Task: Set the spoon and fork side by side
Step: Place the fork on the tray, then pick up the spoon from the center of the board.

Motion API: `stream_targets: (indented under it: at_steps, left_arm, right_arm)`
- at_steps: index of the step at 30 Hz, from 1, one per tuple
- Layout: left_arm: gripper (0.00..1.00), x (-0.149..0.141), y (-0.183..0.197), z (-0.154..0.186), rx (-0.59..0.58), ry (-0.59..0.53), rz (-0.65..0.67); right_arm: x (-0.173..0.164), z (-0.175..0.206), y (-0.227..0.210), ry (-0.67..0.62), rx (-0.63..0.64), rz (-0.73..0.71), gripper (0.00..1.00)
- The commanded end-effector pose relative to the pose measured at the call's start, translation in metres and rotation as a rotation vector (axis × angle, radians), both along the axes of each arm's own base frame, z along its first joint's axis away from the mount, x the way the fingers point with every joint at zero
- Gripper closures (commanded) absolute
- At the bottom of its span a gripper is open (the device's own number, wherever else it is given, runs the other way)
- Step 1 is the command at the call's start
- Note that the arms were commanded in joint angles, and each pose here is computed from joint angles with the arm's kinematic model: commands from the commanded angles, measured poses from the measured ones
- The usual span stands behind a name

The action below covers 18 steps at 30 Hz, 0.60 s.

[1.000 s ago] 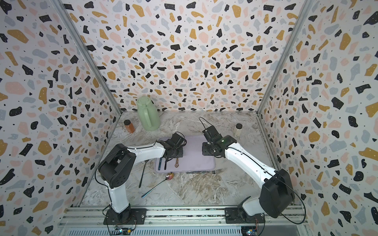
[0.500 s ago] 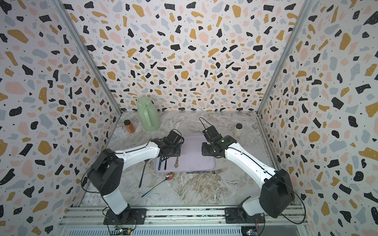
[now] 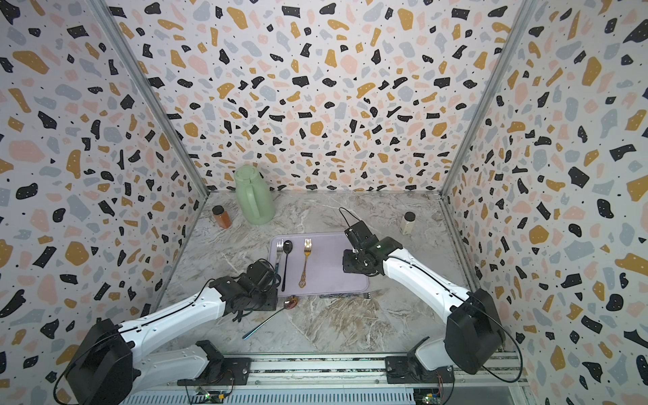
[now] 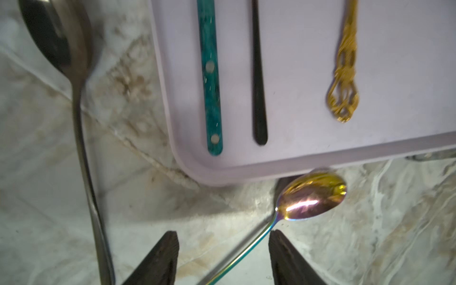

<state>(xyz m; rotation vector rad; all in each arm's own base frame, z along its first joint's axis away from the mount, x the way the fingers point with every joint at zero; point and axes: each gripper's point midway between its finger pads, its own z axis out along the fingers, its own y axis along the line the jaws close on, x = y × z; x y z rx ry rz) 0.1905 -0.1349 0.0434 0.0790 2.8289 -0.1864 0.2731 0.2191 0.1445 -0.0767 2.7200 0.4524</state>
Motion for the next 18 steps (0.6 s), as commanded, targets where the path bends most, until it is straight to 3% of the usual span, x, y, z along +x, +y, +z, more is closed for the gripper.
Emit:
stream_targets:
  at_steps: [1, 6, 11, 18]
  left_arm:
    - [0.35, -0.016, -0.008, -0.009, -0.058, 0.053, -0.016]
    - [0.31, -0.03, -0.012, -0.021, -0.058, 0.09, -0.046]
    - [0.35, -0.04, -0.026, -0.023, -0.049, 0.106, -0.114]
    - [0.57, -0.053, -0.04, -0.022, -0.007, 0.084, -0.207]
  right_arm:
    - [-0.004, 0.016, 0.004, -0.031, 0.023, 0.0, 0.55]
    - [-0.01, 0.016, 0.004, -0.033, 0.01, 0.003, 0.54]
    - [-0.012, 0.018, 0.005, -0.036, 0.01, 0.004, 0.54]
    - [-0.015, 0.019, 0.001, -0.042, 0.005, -0.001, 0.54]
